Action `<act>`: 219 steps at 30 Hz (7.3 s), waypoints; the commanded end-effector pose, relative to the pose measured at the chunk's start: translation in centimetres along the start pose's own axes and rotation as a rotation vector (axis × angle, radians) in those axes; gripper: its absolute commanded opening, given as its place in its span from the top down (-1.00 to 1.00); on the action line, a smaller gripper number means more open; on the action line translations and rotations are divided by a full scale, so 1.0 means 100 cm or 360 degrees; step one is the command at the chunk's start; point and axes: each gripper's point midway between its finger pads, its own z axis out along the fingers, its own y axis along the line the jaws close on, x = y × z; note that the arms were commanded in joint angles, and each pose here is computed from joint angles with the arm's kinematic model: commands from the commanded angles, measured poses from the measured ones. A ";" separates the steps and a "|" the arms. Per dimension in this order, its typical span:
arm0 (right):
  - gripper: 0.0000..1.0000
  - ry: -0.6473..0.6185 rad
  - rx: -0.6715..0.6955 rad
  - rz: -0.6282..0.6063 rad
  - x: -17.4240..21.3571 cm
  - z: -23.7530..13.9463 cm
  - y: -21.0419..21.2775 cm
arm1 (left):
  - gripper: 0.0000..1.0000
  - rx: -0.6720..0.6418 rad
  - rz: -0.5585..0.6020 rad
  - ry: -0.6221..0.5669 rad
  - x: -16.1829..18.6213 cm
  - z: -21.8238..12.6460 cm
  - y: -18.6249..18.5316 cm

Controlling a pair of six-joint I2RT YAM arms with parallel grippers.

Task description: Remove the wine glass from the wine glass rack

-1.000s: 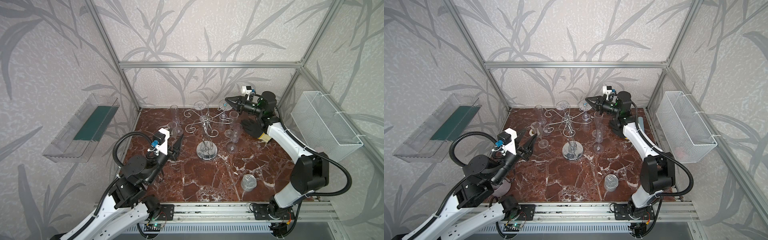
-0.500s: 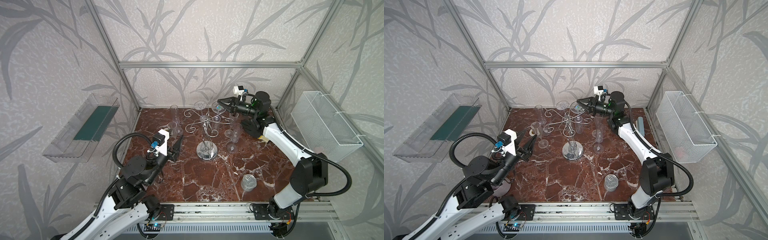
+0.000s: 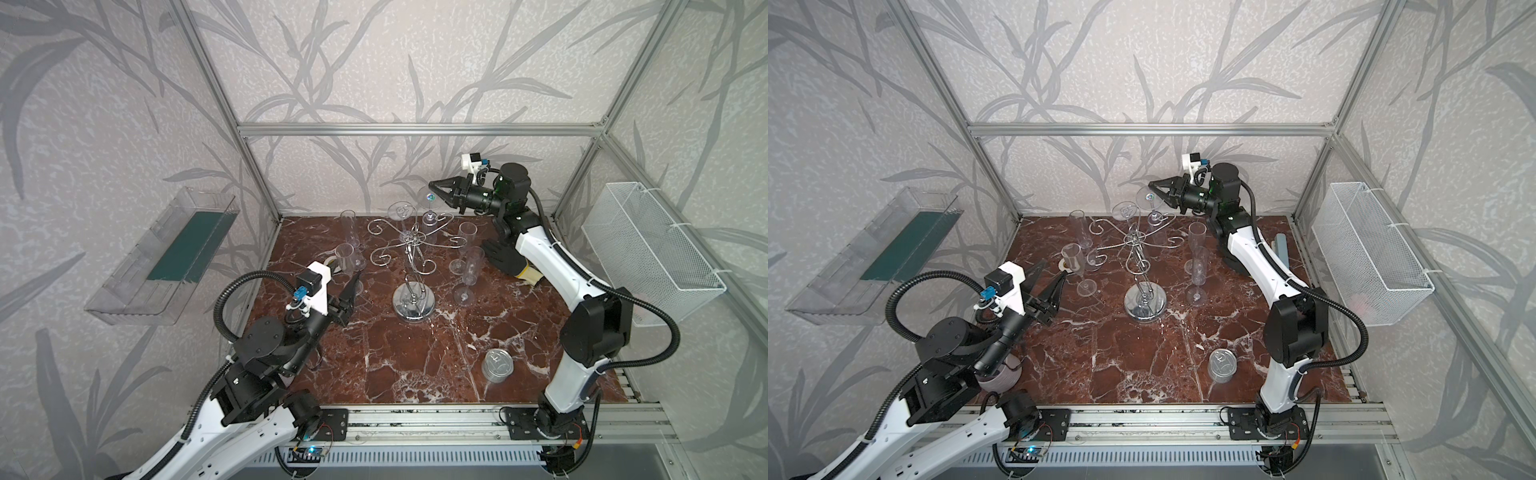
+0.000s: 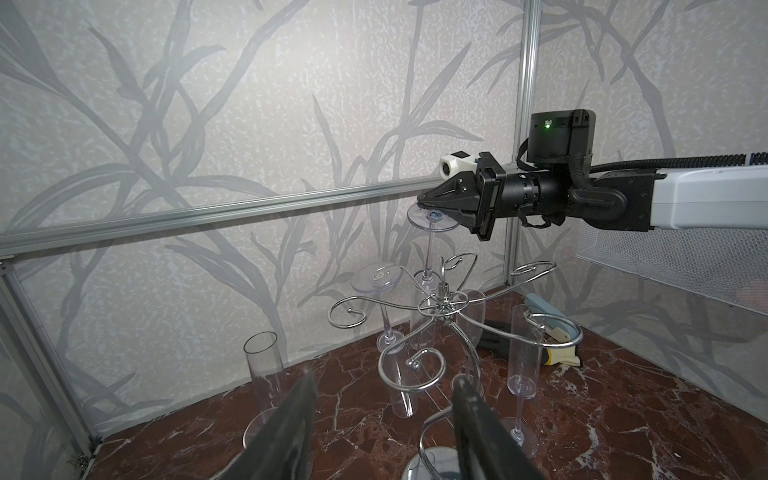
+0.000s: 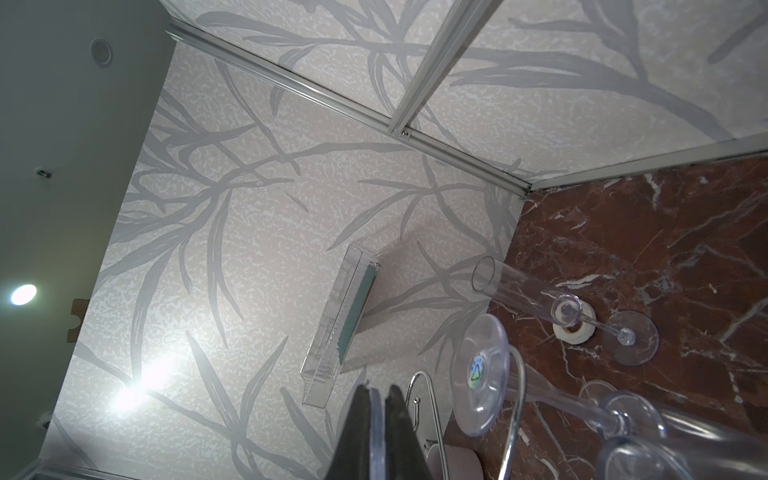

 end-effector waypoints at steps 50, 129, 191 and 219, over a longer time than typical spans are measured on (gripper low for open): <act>1.00 -0.0178 0.0078 -0.3139 0.184 -0.098 0.149 | -0.36 0.1003 -0.0553 0.0159 -0.087 0.040 -0.115; -0.49 -0.0685 0.0239 -0.2583 0.196 -0.133 0.224 | 1.00 0.0731 -0.0237 0.0068 -0.039 0.053 -0.092; 0.21 -0.0175 -0.0202 -0.1621 0.166 -0.047 0.230 | 0.19 0.0751 0.0023 0.0201 -0.001 0.043 -0.097; 0.25 -0.0229 0.0632 -0.1754 0.186 -0.156 0.073 | -0.11 0.0271 -0.0008 -0.0012 -0.016 0.039 -0.042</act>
